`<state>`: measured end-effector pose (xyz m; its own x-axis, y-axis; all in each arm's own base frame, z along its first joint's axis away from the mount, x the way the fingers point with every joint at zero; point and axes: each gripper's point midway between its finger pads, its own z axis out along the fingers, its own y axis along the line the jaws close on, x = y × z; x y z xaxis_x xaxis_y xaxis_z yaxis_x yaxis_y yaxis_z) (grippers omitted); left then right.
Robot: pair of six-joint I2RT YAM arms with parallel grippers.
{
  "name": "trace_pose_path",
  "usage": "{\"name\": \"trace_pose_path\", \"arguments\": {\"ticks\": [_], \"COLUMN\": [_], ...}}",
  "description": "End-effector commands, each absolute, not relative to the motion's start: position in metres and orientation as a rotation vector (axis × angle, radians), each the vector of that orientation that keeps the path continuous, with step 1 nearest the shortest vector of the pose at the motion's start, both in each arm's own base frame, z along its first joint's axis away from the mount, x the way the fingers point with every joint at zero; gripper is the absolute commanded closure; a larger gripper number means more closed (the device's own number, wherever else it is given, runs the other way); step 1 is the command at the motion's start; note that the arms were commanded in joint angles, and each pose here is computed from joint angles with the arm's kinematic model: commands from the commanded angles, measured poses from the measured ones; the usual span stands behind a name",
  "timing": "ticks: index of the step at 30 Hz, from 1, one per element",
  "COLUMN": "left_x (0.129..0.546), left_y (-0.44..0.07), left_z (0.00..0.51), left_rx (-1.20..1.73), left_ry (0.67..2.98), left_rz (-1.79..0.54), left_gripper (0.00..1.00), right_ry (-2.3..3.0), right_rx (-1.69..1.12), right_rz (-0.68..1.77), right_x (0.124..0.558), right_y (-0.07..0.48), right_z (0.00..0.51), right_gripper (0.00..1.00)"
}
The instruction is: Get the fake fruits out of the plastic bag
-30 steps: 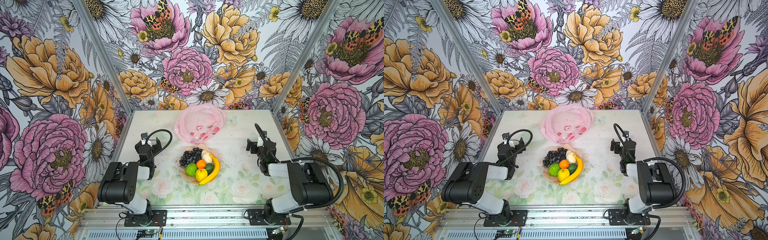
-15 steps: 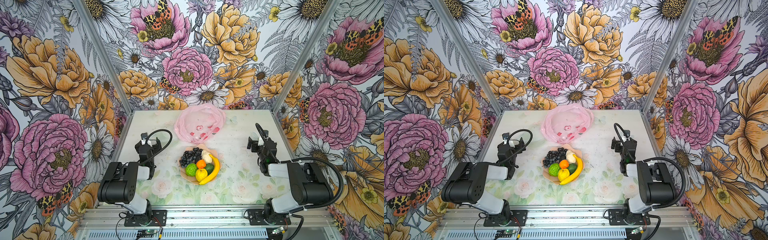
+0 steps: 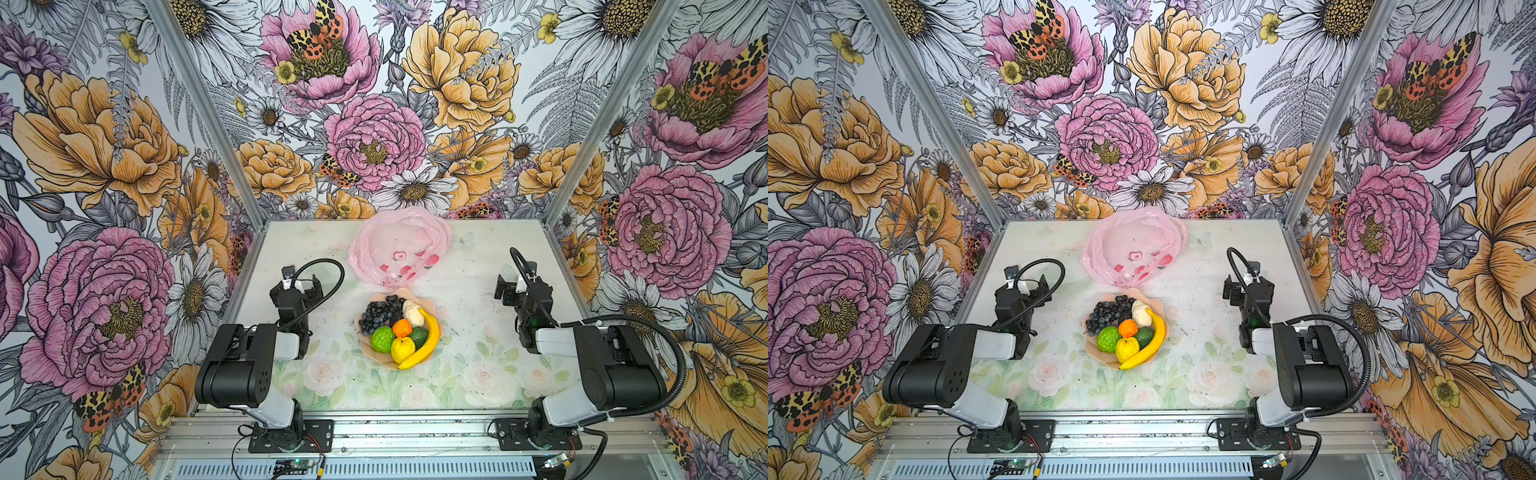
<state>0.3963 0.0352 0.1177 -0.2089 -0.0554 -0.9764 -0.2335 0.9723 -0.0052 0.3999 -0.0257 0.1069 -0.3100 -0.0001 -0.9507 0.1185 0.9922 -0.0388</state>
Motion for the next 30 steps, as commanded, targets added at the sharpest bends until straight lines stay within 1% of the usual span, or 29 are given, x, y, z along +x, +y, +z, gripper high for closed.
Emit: {"name": "trace_pose_path", "arguments": {"ticks": [1,30], "left_x": [0.4012,0.4015], "left_y": [0.0321,0.0321], "left_z": [0.131,0.1314], "left_rx": [-0.208,-0.207], "left_ry": [1.734,1.733], "left_rz": [0.14,0.139], "left_gripper": [0.01,0.01], "right_ry": [1.856,1.86], "right_rx": [0.1,0.099], "right_rz": [-0.117,-0.116], "right_x": [0.4017,0.4035], "right_y": [-0.0256,-0.0256], "right_z": [0.111,0.111], "right_gripper": [0.01,0.0]}}
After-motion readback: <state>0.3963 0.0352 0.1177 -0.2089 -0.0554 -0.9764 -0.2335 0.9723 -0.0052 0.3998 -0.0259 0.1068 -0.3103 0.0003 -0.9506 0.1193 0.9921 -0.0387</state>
